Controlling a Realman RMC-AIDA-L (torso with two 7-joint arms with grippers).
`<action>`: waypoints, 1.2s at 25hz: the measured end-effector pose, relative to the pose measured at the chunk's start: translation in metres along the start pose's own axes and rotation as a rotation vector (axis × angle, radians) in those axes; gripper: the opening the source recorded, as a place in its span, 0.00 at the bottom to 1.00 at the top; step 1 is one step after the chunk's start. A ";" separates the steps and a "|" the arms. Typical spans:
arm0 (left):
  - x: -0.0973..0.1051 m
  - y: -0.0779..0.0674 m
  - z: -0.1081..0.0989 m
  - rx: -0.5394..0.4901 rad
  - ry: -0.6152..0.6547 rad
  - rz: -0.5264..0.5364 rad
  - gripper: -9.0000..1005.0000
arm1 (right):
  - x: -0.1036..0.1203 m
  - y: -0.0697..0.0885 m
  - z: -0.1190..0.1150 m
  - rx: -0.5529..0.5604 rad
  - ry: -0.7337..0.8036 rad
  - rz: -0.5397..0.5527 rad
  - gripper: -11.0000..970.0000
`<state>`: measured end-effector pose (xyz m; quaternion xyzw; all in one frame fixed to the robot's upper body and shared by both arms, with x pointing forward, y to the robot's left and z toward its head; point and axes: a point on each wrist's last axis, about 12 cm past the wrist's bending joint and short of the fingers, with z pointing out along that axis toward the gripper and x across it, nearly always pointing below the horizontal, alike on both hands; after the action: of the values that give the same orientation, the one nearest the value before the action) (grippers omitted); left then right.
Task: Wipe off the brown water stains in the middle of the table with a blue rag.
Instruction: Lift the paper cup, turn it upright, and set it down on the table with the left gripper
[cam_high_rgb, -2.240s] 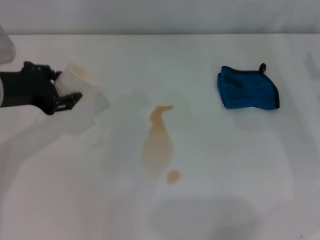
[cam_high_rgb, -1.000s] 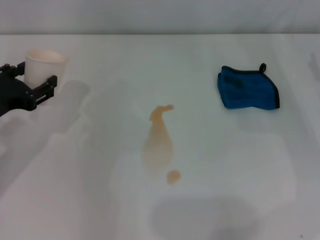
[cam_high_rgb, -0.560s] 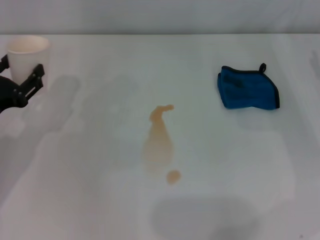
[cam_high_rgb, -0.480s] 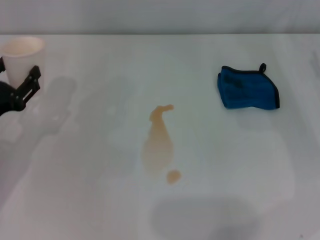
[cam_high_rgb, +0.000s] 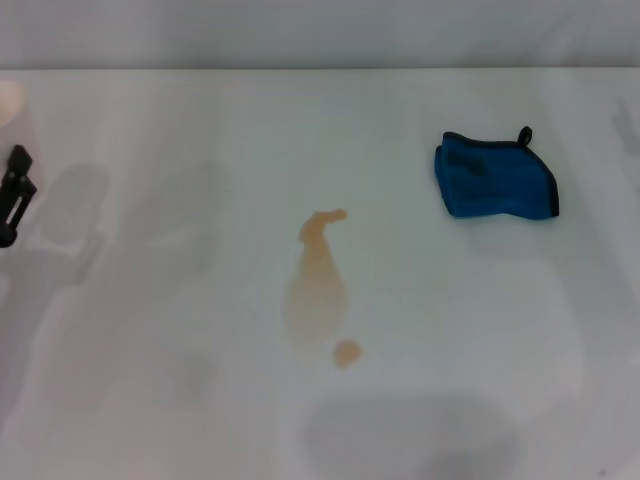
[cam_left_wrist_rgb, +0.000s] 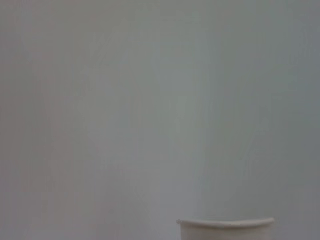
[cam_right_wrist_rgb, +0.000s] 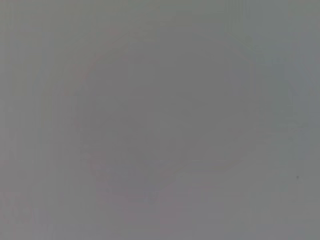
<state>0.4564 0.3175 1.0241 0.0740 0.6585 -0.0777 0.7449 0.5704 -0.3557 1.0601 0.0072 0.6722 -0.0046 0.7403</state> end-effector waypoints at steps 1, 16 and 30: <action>0.003 0.001 0.000 -0.015 0.000 -0.004 0.70 | 0.000 0.000 0.000 -0.001 0.000 0.001 0.81; 0.019 0.011 0.032 -0.084 0.111 -0.001 0.70 | 0.002 0.004 -0.001 -0.010 0.003 0.009 0.81; 0.027 0.000 0.060 -0.027 0.218 0.044 0.71 | 0.000 0.007 0.002 -0.018 -0.003 0.008 0.81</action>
<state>0.5181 0.3039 1.0050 0.0862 0.7348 -0.0439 0.6714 0.5724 -0.3493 1.0600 0.0029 0.6713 0.0044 0.7412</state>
